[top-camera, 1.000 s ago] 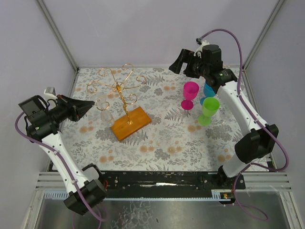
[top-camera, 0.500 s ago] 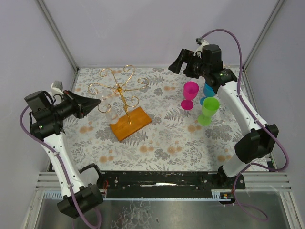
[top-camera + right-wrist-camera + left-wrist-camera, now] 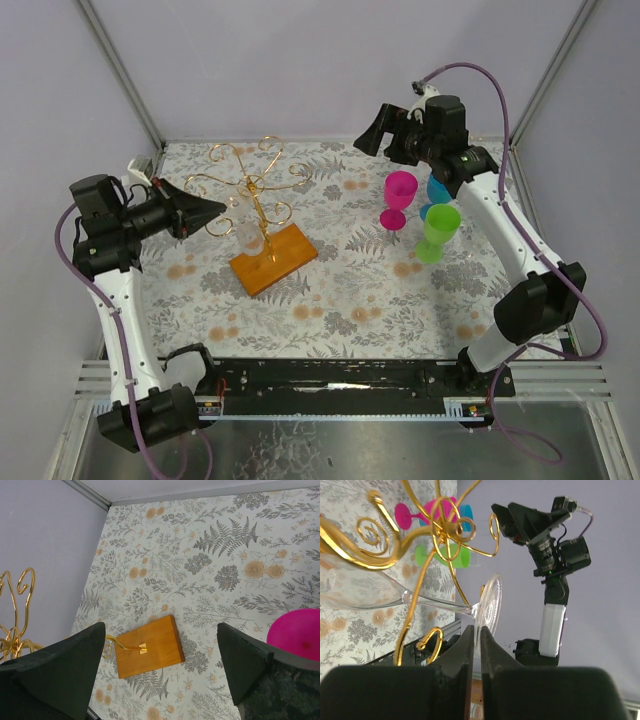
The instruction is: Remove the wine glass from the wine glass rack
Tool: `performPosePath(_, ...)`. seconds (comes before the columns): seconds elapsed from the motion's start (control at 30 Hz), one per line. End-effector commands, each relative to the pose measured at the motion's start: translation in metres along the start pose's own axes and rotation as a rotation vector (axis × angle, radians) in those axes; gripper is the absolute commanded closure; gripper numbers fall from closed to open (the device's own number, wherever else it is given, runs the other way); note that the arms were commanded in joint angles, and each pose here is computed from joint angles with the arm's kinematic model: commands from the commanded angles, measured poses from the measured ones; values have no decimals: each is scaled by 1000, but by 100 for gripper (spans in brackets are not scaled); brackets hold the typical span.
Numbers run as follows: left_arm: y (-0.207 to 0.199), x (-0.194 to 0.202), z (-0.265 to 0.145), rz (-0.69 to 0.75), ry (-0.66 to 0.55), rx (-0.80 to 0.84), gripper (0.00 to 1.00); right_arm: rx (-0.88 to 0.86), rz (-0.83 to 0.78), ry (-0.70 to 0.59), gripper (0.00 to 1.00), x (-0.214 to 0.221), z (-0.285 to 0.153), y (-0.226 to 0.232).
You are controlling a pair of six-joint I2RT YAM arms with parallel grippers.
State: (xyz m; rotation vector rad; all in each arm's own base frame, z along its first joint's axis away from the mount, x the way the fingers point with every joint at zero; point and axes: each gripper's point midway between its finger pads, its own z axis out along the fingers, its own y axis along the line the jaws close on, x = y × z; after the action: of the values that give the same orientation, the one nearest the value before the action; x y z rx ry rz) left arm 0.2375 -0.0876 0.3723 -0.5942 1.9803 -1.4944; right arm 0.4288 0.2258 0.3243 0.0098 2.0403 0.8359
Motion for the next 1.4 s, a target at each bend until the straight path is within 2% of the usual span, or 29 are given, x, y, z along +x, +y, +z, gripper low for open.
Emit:
performPosePath(0.0, -26, 10, 2, 97, 57, 69, 100, -44, -15, -93, 1, -23, -24, 19)
performPosePath(0.53, -26, 57, -5, 106, 185, 110, 100, -7, 3, -116, 1, -14, -48, 14)
performPosePath(0.73, -29, 81, -13, 127, 274, 166, 100, 3, -1, -118, 1, -13, -57, 14)
performPosePath(1.0, -45, 104, -19, 256, 372, 243, 100, 6, -14, -125, 1, -18, -65, 18)
performPosePath(1.37, -73, 112, -14, 453, 420, 350, 100, 14, -32, -143, 1, -27, -76, 23)
